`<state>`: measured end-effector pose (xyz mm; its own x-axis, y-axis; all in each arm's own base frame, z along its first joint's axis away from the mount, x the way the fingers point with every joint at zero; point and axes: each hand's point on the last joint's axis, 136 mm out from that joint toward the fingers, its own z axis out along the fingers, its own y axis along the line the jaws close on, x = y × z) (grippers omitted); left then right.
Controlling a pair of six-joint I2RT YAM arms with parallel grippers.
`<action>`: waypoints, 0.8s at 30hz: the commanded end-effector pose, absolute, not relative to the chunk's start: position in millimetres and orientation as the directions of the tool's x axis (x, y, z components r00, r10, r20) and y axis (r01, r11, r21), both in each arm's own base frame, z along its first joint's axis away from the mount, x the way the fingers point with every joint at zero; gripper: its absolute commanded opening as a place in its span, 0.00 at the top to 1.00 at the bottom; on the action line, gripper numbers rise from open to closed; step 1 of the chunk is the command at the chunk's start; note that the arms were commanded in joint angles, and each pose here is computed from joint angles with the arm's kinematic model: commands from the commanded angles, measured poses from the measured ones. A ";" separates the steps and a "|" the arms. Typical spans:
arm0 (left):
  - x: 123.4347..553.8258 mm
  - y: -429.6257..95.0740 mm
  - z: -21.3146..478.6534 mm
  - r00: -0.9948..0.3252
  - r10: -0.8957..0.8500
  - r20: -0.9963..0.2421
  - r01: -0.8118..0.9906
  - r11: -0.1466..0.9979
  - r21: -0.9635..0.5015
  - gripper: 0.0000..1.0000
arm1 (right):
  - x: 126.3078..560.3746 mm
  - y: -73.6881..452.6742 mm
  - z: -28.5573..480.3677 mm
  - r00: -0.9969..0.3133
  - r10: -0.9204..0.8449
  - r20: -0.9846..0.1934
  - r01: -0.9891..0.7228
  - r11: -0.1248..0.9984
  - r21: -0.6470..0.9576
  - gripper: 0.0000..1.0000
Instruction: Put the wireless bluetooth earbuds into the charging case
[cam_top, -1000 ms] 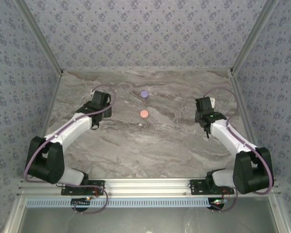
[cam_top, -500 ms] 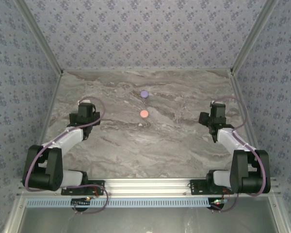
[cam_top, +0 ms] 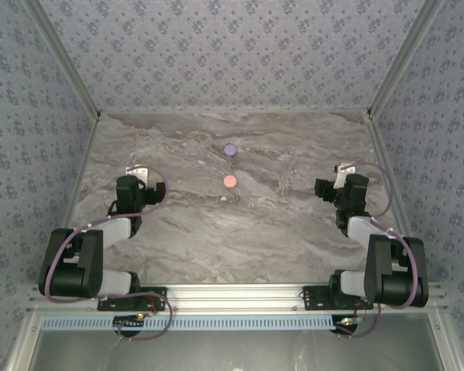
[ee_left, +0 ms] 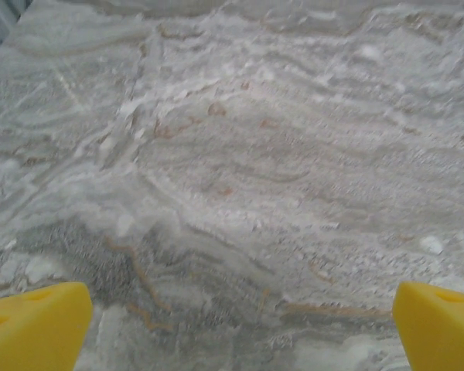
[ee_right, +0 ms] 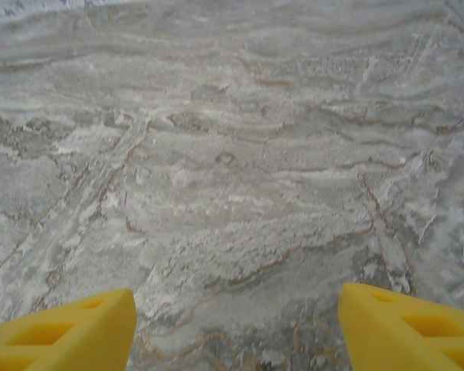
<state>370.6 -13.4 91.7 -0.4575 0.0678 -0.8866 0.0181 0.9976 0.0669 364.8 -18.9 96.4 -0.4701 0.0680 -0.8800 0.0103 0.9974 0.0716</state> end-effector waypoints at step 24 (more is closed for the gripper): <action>397.8 14.7 89.0 -0.383 -0.035 -0.923 -0.065 0.998 -0.010 0.01 | 389.1 -15.7 80.5 -0.409 -0.008 -0.913 0.030 0.999 -0.022 0.00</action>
<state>393.9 12.1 86.3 -0.3873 -0.0193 -0.9217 -0.0483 0.9988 -0.0006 384.4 -9.3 73.5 -0.4355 0.0095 -0.9001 0.0006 0.9999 0.0103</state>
